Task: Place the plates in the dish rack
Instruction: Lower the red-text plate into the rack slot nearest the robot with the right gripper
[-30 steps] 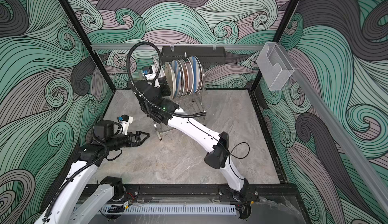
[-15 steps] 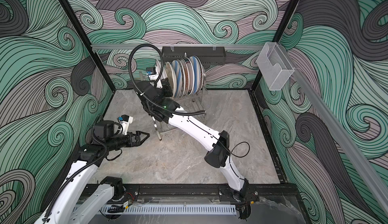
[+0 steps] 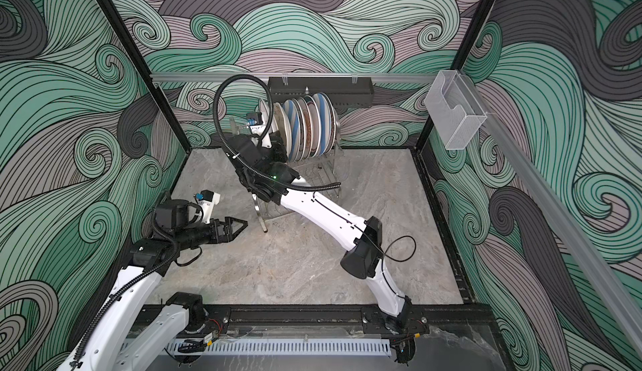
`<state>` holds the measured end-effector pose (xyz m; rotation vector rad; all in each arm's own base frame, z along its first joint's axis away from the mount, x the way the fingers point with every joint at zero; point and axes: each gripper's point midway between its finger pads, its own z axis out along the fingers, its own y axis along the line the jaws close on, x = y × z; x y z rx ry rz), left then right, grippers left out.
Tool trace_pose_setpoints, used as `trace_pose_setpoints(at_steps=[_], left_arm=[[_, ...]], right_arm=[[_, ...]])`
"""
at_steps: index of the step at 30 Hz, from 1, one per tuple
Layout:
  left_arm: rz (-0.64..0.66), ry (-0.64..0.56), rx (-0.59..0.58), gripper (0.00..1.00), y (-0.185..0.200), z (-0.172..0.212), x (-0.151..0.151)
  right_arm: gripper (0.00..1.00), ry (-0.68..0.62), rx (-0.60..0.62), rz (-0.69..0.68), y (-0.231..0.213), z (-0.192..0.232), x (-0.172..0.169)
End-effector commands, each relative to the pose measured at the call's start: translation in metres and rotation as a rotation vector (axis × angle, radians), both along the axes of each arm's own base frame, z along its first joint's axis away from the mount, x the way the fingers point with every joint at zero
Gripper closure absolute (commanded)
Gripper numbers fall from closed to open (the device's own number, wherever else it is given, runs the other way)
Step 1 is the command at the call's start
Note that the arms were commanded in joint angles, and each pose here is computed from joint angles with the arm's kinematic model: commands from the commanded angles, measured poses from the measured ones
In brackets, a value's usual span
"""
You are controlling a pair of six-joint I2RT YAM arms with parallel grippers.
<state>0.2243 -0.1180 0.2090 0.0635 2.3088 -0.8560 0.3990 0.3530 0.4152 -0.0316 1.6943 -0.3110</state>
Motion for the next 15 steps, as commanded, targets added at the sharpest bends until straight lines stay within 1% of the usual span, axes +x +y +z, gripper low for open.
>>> trace_pose_setpoints(at_steps=[1,6,8,12,15], left_arm=[[-0.021,-0.019,0.009,0.01,-0.002,0.002,-0.001],[-0.021,-0.019,0.009,0.01,-0.002,0.002,-0.001],[-0.021,-0.021,0.008,0.01,-0.002,0.002,-0.001],[-0.016,-0.02,0.011,0.01,-0.001,0.001,-0.001],[-0.012,-0.021,0.014,0.01,0.0,0.001,0.0]], right_arm=[[0.87,0.01,0.005,0.007,-0.014,0.009,-0.005],[0.78,0.01,0.016,0.028,-0.014,0.011,-0.008],[0.76,0.011,0.02,0.04,-0.011,0.012,-0.009],[0.66,0.011,0.012,0.063,-0.005,0.013,-0.012],[0.62,0.011,0.019,0.092,-0.002,0.019,-0.017]])
